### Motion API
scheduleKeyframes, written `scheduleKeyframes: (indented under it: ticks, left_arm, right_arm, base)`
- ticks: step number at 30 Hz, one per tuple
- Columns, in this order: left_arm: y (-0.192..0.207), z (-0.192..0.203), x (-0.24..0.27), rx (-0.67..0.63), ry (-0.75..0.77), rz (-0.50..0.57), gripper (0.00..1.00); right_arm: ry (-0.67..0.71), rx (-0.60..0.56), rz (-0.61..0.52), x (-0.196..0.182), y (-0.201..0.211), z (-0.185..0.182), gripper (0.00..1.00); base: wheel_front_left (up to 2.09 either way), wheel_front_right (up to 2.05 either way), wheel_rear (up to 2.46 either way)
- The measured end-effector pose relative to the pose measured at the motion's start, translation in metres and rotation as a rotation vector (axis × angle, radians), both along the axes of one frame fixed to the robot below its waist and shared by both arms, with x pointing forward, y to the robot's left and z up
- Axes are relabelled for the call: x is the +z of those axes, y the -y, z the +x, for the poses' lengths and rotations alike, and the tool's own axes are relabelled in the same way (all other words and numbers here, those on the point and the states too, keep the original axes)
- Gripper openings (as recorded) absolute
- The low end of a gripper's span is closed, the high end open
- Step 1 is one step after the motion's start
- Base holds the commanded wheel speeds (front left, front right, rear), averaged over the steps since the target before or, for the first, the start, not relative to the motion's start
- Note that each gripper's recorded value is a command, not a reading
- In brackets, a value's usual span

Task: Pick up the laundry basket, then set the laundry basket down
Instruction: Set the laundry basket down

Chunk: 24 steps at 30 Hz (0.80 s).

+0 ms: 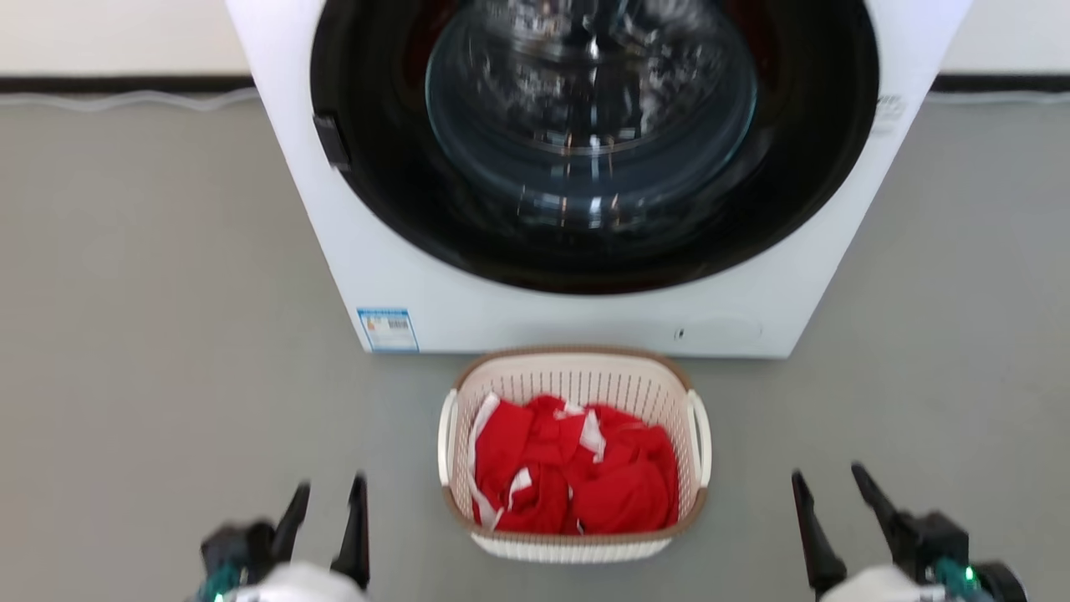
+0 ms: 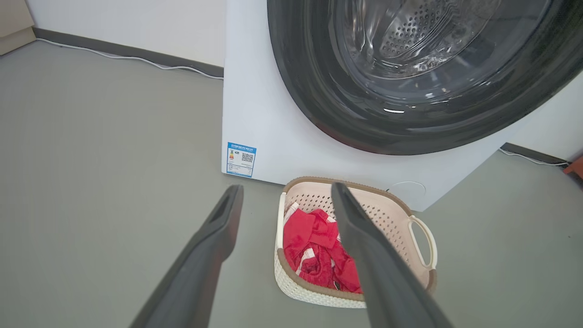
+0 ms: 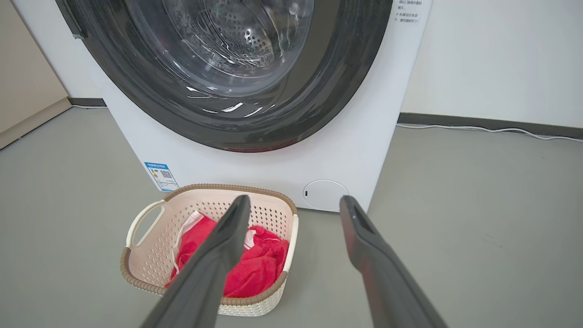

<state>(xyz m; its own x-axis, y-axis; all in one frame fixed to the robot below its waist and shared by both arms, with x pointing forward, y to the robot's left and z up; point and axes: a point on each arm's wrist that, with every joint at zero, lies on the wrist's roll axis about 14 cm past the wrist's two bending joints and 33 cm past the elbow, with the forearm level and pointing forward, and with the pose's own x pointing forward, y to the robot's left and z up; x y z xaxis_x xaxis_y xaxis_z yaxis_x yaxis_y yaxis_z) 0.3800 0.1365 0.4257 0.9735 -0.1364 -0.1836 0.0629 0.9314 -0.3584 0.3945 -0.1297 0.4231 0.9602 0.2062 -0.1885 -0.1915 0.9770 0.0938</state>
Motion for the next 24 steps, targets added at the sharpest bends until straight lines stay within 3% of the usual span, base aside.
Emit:
scheduleKeyframes:
  ticks: [7, 24]
  left_arm:
    - [-0.008, -0.033, 0.004, 0.023, 0.022, 0.005, 1.0]
    - [-0.018, -0.046, 0.016, 0.053, 0.071, 0.006, 1.0]
  right_arm:
    - [0.027, -0.033, 0.005, 0.01, 0.011, -0.031, 1.0]
    - [0.051, -0.063, 0.003, 0.016, 0.021, -0.048, 1.0]
  base:
    - [0.0, 0.0, 0.0]
    - [0.0, 0.0, 0.0]
